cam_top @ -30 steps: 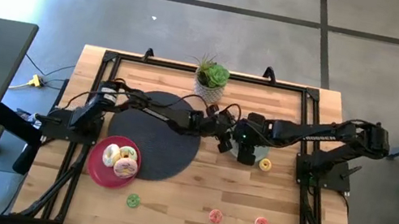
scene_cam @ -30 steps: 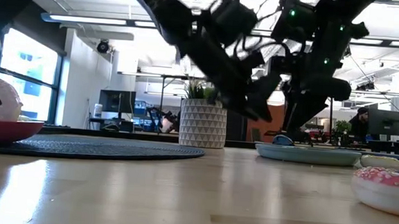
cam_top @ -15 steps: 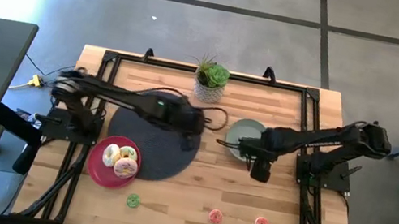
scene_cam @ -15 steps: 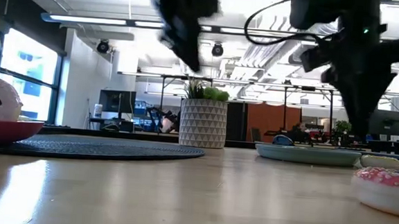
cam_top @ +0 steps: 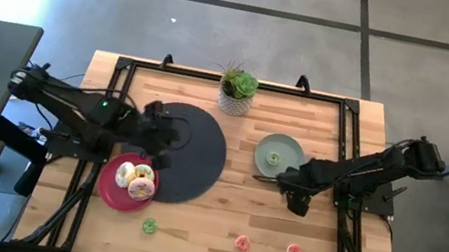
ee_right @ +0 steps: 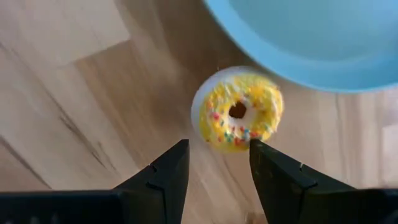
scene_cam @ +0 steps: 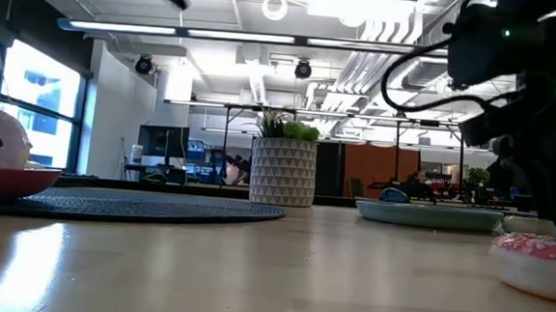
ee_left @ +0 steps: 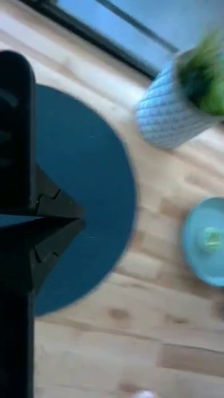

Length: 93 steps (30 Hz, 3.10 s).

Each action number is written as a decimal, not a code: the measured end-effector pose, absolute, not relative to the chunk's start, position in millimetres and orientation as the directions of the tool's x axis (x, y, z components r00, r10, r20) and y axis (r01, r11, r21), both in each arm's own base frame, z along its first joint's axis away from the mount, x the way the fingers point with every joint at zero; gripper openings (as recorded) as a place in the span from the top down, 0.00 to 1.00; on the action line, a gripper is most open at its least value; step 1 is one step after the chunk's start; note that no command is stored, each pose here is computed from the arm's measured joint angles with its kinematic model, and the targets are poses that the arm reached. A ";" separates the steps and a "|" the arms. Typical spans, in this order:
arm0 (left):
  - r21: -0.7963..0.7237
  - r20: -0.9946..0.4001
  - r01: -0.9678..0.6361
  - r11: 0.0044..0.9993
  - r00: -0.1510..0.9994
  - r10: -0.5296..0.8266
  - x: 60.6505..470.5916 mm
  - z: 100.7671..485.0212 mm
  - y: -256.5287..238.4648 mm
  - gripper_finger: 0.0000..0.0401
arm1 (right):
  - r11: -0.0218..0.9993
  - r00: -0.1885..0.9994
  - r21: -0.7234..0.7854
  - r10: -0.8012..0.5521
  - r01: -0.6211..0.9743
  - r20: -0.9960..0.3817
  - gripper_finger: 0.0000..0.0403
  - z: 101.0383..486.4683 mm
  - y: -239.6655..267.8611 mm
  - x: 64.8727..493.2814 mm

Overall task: Pick & Place donuts
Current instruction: Put the small yellow donut on the blue plate, then put the right small pink donut on the blue plate

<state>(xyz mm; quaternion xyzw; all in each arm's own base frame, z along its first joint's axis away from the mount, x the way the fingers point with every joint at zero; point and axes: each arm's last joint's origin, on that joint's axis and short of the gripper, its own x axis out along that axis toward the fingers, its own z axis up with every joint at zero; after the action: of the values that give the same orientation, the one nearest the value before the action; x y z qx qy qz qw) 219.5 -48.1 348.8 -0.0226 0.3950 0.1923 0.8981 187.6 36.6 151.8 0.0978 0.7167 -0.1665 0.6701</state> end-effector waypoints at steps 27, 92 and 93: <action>-0.049 -0.671 -0.309 0.950 0.715 0.198 214.0 268.3 -68.5 0.99 | 0.928 -0.015 -0.098 -0.099 0.360 -0.995 0.66 141.6 26.7 187.7; -0.023 -0.669 -0.331 0.943 0.706 0.231 217.9 264.5 -69.1 0.71 | 0.924 0.237 -0.190 -0.277 0.332 -0.931 0.66 169.7 -71.8 222.9; -0.020 -0.667 -0.333 0.943 0.707 0.235 217.9 264.6 -68.9 0.71 | 0.926 0.239 -0.186 -0.272 0.329 -0.932 0.64 169.7 -71.3 223.0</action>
<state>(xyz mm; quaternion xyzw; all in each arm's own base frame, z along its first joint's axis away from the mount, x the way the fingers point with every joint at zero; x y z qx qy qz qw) 217.9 -68.9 264.6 -0.0698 0.3506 0.1543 0.9211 223.0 -71.3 169.7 0.0245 0.5866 -0.1911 0.7867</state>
